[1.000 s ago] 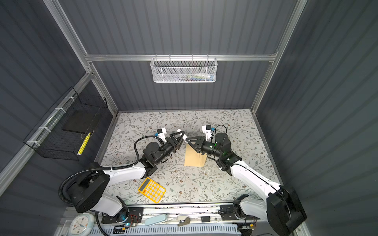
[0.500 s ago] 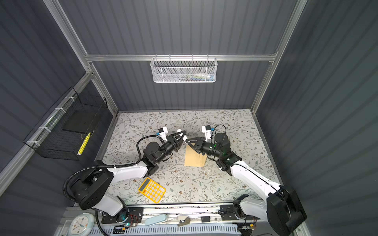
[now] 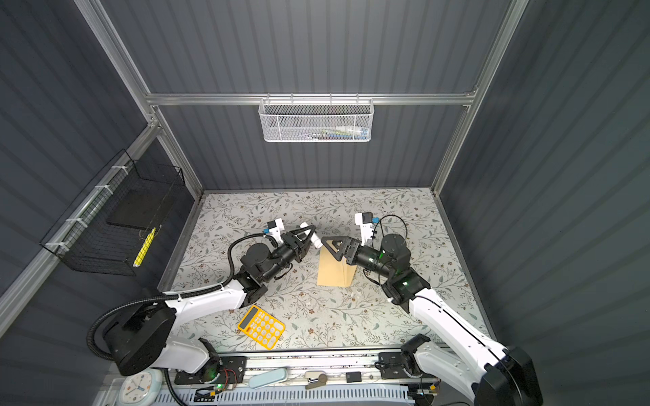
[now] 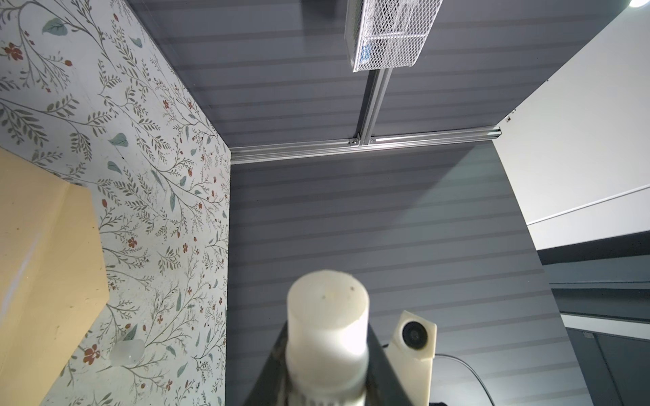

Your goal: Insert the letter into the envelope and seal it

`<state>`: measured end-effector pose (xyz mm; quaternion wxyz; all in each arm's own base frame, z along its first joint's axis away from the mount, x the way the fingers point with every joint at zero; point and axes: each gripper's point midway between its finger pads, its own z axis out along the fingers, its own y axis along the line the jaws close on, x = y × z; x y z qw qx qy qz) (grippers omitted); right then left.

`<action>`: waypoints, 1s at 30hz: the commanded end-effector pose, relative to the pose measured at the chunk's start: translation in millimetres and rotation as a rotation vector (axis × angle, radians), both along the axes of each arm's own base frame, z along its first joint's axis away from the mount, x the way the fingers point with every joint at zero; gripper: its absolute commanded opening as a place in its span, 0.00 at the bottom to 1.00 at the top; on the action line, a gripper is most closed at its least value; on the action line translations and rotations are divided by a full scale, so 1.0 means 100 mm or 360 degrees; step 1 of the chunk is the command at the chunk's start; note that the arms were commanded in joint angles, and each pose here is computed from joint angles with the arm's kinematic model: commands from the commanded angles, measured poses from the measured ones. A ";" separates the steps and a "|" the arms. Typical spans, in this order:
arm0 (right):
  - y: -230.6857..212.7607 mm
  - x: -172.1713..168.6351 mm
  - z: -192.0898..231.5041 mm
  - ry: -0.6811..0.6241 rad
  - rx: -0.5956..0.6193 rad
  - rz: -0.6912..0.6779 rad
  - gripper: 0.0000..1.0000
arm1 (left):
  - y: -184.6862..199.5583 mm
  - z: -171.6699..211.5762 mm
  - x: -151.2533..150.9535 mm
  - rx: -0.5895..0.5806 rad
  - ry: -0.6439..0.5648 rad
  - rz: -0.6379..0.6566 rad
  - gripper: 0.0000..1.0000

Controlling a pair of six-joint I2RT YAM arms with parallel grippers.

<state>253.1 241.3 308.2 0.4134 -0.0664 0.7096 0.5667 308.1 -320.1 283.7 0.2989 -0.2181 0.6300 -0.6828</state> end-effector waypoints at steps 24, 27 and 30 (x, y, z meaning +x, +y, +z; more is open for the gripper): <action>0.25 -0.01 -0.15 -0.2041 -0.1618 -0.0226 0.90 | 0.14 0.06 0.02 0.0117 0.0104 0.0087 0.00; 0.33 0.01 -0.16 -0.2086 -0.1647 -0.0227 0.84 | 0.13 0.07 0.02 0.0118 0.0100 0.0084 0.00; 0.38 0.03 -0.18 -0.2088 -0.1653 -0.0223 0.80 | 0.12 0.07 0.03 0.0120 0.0102 0.0083 0.00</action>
